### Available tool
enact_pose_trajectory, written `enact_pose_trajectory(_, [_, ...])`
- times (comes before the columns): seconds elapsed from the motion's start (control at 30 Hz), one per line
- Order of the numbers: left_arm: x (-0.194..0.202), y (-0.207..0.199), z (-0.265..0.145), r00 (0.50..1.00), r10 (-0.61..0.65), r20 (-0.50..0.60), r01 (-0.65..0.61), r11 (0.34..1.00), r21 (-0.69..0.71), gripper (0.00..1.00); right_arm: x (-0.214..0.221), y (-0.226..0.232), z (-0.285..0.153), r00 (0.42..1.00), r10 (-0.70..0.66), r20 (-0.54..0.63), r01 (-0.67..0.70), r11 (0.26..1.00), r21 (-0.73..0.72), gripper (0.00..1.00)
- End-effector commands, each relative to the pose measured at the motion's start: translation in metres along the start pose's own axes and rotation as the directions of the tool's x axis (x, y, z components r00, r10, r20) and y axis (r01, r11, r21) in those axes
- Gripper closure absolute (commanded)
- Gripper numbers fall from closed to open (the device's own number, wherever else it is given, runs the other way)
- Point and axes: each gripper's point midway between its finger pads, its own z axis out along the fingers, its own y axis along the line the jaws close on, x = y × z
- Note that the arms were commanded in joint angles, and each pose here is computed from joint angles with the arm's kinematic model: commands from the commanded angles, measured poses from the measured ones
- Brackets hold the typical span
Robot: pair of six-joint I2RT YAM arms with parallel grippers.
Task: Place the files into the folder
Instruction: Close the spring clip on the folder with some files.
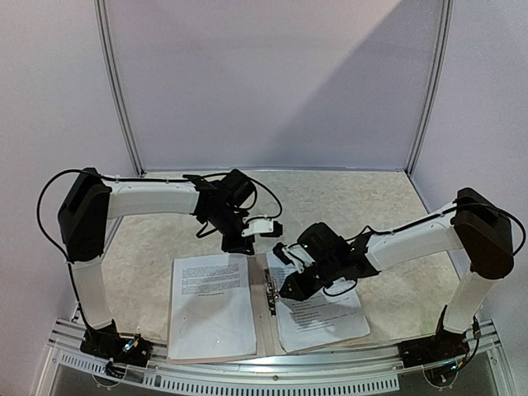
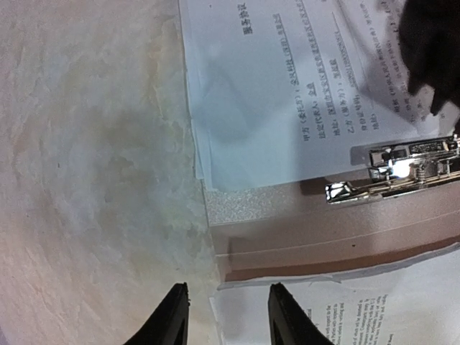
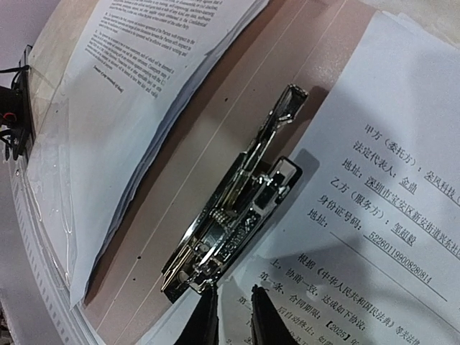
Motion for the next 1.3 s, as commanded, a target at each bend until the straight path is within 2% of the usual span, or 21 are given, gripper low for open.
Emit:
enact_pose_trajectory(0.0, [-0.018, 0.001, 0.009, 0.997, 0.077, 0.006, -0.076, 0.996, -0.04, 0.6, -0.007, 0.014, -0.013, 0.999, -0.002, 0.04, 0.003, 0.999, -0.043, 0.83])
enact_pose_trajectory(0.13, [-0.021, 0.001, 0.02, 0.995, 0.099, -0.004, -0.099, 0.994, -0.044, 0.61, -0.014, 0.009, -0.027, 0.996, 0.054, 0.064, -0.051, 0.997, -0.049, 0.83])
enact_pose_trajectory(0.23, [-0.019, 0.004, 0.029, 0.995, 0.102, -0.023, -0.103, 0.994, -0.046, 0.64, -0.021, -0.025, -0.048, 0.981, 0.159, 0.111, -0.167, 0.984, 0.069, 0.81])
enact_pose_trajectory(0.37, [-0.016, 0.006, 0.034, 0.994, 0.1, -0.04, -0.102, 0.993, -0.051, 0.64, -0.006, -0.092, -0.089, 0.944, 0.293, 0.155, -0.328, 0.889, 0.319, 0.69])
enact_pose_trajectory(0.43, [-0.015, 0.006, 0.031, 0.995, 0.092, -0.039, -0.094, 0.994, -0.054, 0.65, 0.003, -0.121, -0.113, 0.935, 0.301, 0.188, -0.354, 0.828, 0.435, 0.66])
enact_pose_trajectory(0.5, [-0.014, 0.007, 0.024, 0.996, 0.079, -0.037, -0.081, 0.995, -0.063, 0.64, 0.016, -0.142, -0.127, 0.923, 0.333, 0.19, -0.383, 0.787, 0.484, 0.65])
enact_pose_trajectory(0.6, [0.0, 0.012, 0.007, 0.996, 0.058, -0.068, -0.064, 0.994, -0.085, 0.64, 0.032, -0.159, -0.135, 0.892, 0.412, 0.187, -0.45, 0.767, 0.457, 0.61])
enact_pose_trajectory(0.7, [0.036, 0.023, -0.022, 0.992, 0.01, -0.127, -0.029, 0.989, -0.148, 0.62, 0.038, -0.161, -0.135, 0.879, 0.449, 0.161, -0.473, 0.775, 0.419, 0.58])
enact_pose_trajectory(0.87, [0.134, 0.017, -0.067, 0.954, -0.153, -0.256, 0.102, 0.973, -0.205, 0.6, 0.056, -0.186, -0.141, 0.897, 0.43, 0.103, -0.406, 0.708, 0.578, 0.62])
enact_pose_trajectory(0.97, [0.19, -0.016, -0.088, 0.913, -0.21, -0.35, 0.148, 0.969, -0.196, 0.58, 0.071, -0.187, -0.131, 0.892, 0.451, 0.027, -0.379, 0.714, 0.588, 0.65])
enact_pose_trajectory(1.1, [0.243, -0.076, -0.088, 0.858, -0.207, -0.47, 0.158, 0.977, -0.142, 0.55, 0.082, -0.178, -0.115, 0.877, 0.481, -0.014, -0.403, 0.749, 0.525, 0.66])
enact_pose_trajectory(1.27, [0.276, -0.119, -0.069, 0.824, -0.224, -0.521, 0.205, 0.974, -0.095, 0.55, 0.079, -0.166, -0.088, 0.86, 0.508, -0.047, -0.448, 0.796, 0.407, 0.71])
